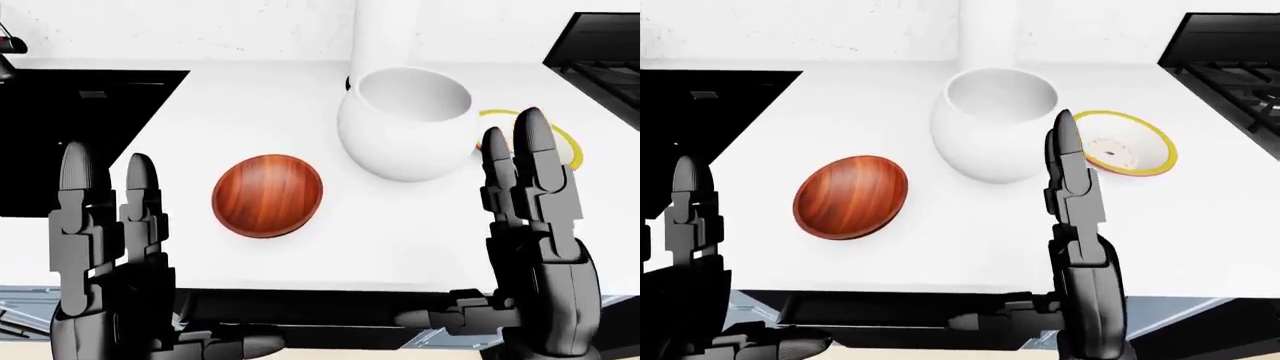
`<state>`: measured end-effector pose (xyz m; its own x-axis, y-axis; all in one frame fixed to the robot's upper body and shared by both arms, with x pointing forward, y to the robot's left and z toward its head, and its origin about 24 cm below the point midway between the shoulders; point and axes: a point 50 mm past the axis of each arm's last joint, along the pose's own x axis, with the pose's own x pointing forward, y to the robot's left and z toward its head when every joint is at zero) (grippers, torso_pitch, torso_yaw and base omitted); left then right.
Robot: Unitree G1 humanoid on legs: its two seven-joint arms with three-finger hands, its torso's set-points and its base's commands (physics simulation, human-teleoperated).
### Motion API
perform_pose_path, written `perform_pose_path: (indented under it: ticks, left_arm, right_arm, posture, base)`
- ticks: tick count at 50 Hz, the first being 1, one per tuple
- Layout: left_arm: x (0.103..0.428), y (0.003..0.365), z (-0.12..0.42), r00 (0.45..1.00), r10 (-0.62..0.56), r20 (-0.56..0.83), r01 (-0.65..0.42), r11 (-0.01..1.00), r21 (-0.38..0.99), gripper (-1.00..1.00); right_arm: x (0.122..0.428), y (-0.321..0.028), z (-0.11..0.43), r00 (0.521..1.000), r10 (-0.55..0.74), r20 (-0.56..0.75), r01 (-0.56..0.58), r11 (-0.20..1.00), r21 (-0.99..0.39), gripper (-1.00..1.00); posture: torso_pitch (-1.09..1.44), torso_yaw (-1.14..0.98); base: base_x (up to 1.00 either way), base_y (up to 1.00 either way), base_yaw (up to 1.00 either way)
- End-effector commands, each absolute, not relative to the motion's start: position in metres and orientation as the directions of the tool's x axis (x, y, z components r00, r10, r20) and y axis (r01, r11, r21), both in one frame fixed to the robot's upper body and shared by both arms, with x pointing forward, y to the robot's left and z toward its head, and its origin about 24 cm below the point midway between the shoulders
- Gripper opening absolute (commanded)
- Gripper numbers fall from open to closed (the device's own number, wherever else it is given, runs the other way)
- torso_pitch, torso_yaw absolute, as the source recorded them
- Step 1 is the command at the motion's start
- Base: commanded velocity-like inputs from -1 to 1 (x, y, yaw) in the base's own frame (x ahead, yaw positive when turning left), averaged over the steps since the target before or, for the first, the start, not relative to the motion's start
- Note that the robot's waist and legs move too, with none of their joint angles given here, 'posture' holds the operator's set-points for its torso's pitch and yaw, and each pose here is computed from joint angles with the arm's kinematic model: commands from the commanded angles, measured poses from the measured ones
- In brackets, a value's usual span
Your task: Stack the bowls from largest to smallest.
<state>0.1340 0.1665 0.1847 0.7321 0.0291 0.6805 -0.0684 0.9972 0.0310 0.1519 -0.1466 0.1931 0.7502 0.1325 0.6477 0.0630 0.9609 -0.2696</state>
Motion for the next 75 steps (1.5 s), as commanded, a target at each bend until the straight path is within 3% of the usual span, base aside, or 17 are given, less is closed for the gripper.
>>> perform_pose_path:
  ticks: [1,29,43,52,66,75]
  left_arm:
    - [0.128,0.166,0.194,0.689,0.023,0.725,-0.069,0.997,0.033,1.00]
    - [0.129,0.164,0.193,0.691,0.021,0.723,-0.068,0.997,0.037,1.00]
    - [0.129,0.164,0.193,0.691,0.020,0.723,-0.067,0.997,0.037,1.00]
    - [0.129,0.163,0.193,0.692,0.018,0.721,-0.066,0.997,0.038,1.00]
    - [0.130,0.164,0.192,0.694,0.018,0.720,-0.067,0.997,0.040,1.00]
    - [0.130,0.163,0.192,0.695,0.017,0.719,-0.066,0.997,0.041,1.00]
  right_arm:
    - [0.146,-0.148,0.203,0.718,0.136,0.683,0.075,0.960,-0.270,1.00]
    - [0.140,-0.201,0.243,0.673,0.104,0.733,0.262,0.892,-0.367,1.00]
    - [0.112,-0.242,0.298,0.649,0.017,0.760,0.406,0.838,-0.365,1.00]
    - [0.116,-0.260,0.311,0.695,-0.090,0.713,0.475,0.802,-0.361,1.00]
    - [0.135,-0.287,0.357,0.696,-0.138,0.704,0.530,0.760,-0.375,1.00]
    - [0.184,-0.302,0.381,0.767,-0.181,0.616,0.515,0.747,-0.422,1.00]
  posture:
    - [0.00,0.00]
    - [0.00,0.00]
    - [0.00,0.00]
    - [0.00,0.00]
    - [0.00,0.00]
    - [0.00,0.00]
  base:
    - [0.00,0.00,0.00]
    - [0.00,0.00,0.00]
    - [0.00,0.00,0.00]
    - [0.00,0.00,0.00]
    - [0.00,0.00,0.00]
    - [0.00,0.00,0.00]
